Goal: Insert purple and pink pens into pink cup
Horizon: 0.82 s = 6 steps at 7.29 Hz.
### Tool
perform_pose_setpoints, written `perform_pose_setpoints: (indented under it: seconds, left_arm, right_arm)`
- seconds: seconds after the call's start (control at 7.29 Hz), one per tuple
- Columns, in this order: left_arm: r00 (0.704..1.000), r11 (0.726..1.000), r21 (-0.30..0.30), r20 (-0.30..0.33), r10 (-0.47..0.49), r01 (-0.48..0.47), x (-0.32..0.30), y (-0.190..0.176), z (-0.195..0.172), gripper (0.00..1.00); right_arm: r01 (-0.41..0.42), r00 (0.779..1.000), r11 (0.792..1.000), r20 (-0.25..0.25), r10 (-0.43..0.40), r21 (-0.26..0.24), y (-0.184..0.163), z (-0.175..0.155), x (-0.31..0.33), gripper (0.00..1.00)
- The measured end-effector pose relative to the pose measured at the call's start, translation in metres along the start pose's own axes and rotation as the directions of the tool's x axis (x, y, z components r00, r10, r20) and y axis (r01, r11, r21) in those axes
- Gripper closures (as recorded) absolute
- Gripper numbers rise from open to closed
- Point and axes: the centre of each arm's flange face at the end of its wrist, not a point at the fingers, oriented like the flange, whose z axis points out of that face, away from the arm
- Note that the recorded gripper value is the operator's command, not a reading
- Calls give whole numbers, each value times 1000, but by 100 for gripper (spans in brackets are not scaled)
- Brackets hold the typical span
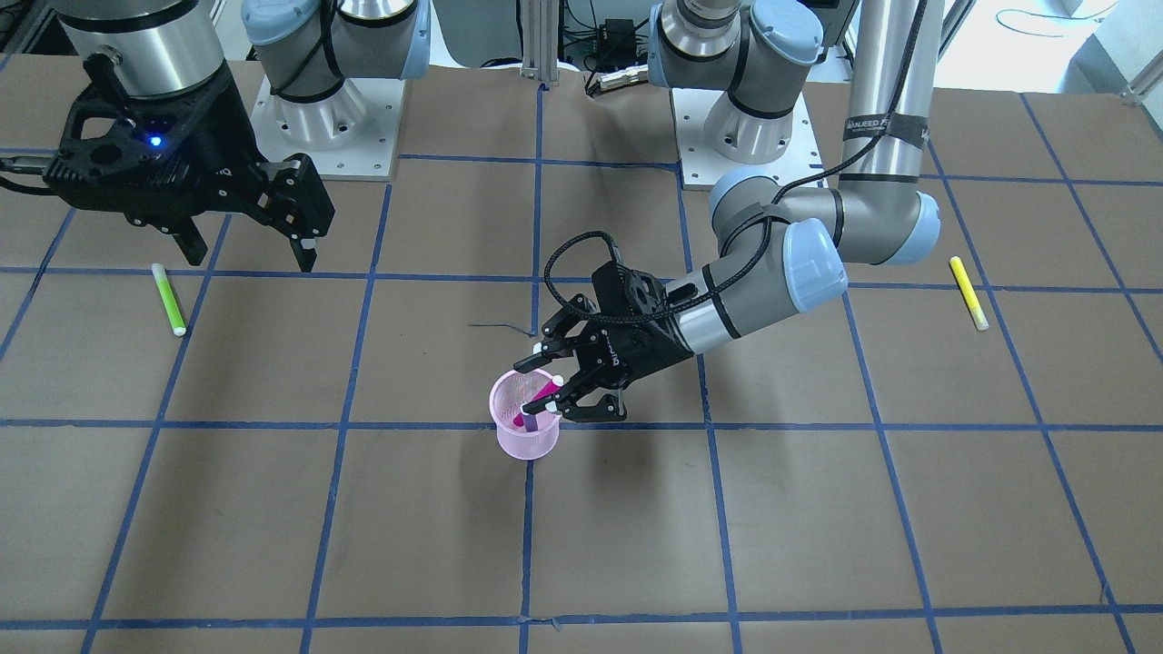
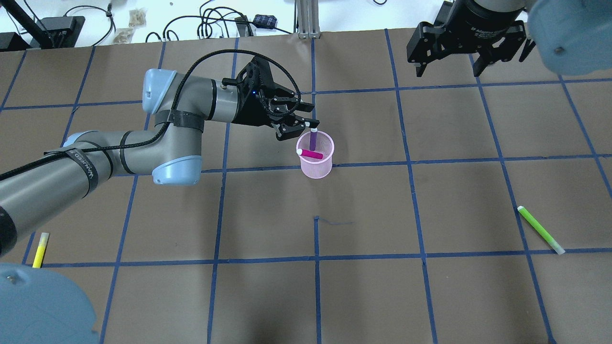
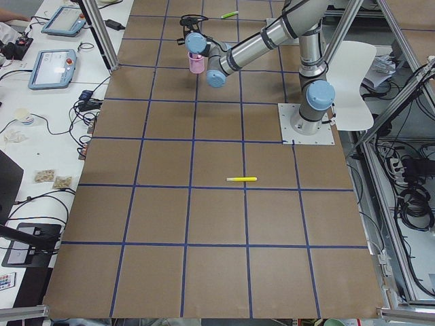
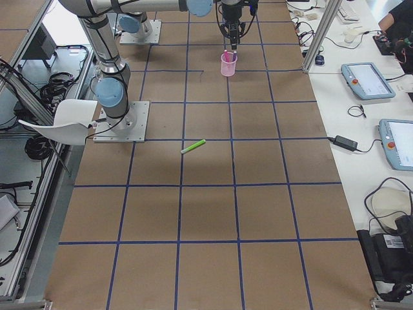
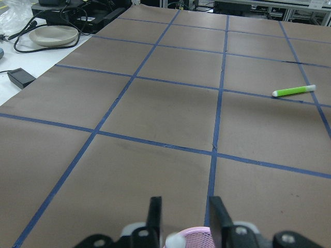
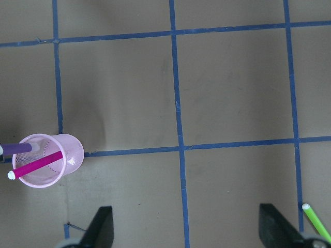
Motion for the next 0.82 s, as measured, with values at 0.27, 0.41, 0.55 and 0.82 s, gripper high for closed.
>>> perform_pose_setpoints:
  seconds: [0.27, 0.41, 0.55, 0.82]
  left_arm:
    - [1000, 1000, 2, 9, 2, -2, -1, -5, -4, 0]
    - [999, 1000, 10, 32, -10, 10, -4, -15, -15, 0]
    - [996, 998, 27, 72, -57, 55, -11, -32, -36, 0]
    - [961, 972, 82, 152, -230, 220, -25, -83, -93, 0]
  right_arm:
    - [0, 1000, 1000, 0, 0, -1, 0, 0, 0, 0]
    - [0, 1000, 1000, 0, 0, -1, 0, 0, 0, 0]
    - [0, 1000, 1000, 1, 0, -2, 0, 0, 0, 0]
    - [0, 1000, 1000, 1, 0, -2, 0, 0, 0, 0]
